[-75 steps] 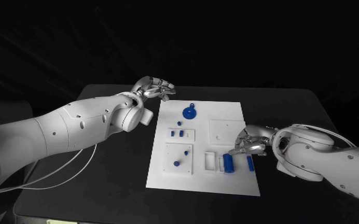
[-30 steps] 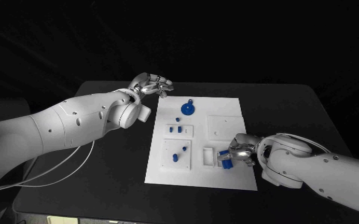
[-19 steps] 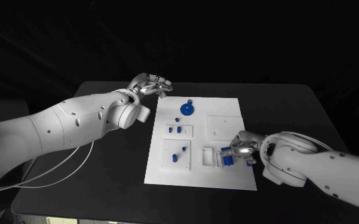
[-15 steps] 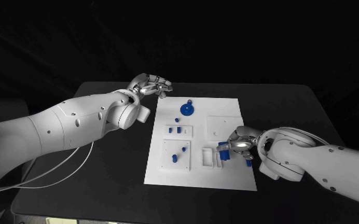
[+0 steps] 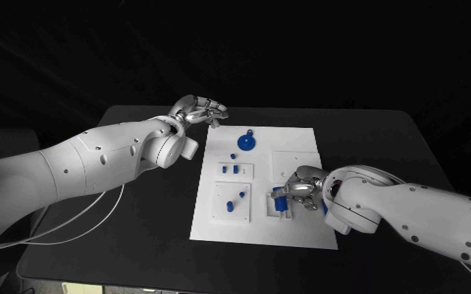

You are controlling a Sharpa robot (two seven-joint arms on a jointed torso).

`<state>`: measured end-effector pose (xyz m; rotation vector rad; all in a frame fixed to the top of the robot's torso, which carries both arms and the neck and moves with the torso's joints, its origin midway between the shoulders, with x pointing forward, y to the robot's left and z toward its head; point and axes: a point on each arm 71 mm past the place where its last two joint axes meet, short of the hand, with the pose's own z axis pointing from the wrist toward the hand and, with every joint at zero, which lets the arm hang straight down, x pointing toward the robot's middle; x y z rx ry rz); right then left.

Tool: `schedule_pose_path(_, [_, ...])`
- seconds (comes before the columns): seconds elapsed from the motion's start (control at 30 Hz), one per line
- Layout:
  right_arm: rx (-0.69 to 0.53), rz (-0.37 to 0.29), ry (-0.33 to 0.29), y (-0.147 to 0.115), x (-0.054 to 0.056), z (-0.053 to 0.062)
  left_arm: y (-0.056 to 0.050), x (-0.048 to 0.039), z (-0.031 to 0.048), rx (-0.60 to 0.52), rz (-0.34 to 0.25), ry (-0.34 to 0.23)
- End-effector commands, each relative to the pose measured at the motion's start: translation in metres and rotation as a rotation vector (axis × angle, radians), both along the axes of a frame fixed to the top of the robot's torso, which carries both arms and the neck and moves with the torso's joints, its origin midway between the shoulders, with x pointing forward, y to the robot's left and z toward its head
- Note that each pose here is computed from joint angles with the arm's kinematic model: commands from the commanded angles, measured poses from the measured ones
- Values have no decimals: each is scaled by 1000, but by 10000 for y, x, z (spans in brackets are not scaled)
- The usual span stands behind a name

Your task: Assemble the parts on the task board

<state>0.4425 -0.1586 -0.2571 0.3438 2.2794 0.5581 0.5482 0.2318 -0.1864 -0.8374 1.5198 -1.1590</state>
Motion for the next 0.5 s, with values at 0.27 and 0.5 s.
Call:
schedule_pose_path(0.27, [-29, 2, 33, 32, -9, -61, -18, -4, 9, -10, -13, -2])
schedule_pose_path(0.5, [-34, 12, 42, 49, -25, -71, -18, -6, 9, -10, -14, -1])
